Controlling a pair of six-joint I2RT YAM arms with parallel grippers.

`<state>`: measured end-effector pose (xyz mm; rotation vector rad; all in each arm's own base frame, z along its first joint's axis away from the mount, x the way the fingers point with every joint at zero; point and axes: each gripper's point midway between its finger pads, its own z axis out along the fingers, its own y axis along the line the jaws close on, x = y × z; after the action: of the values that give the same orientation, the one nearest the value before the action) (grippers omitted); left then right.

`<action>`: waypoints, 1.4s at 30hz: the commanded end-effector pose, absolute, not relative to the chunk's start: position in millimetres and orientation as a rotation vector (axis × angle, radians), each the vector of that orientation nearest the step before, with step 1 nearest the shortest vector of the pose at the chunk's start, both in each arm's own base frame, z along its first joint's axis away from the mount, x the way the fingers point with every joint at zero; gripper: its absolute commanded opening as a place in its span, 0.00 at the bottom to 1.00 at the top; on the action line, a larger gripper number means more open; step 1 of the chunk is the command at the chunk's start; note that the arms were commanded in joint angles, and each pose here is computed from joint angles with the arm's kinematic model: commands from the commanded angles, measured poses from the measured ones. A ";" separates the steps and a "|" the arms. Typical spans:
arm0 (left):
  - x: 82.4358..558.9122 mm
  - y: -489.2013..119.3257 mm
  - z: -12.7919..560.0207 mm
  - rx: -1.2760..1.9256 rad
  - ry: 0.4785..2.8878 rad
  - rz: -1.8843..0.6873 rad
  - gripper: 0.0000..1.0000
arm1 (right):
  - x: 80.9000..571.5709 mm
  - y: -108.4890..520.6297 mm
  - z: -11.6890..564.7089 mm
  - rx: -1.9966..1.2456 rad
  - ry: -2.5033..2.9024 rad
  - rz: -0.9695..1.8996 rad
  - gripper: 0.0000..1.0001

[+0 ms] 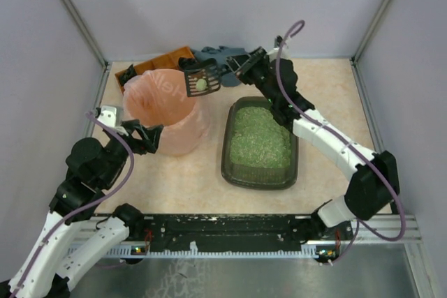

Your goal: Clean the litter box

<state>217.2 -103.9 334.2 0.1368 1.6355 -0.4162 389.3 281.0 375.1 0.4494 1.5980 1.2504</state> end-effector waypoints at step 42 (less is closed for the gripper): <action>226.1 -107.9 324.8 0.144 1.635 -0.404 0.88 | 320.9 357.8 534.2 -0.401 1.268 0.815 0.00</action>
<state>222.0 -97.8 323.4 0.0993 1.6472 -0.3796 340.7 408.1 486.3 -0.5286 1.2929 0.8232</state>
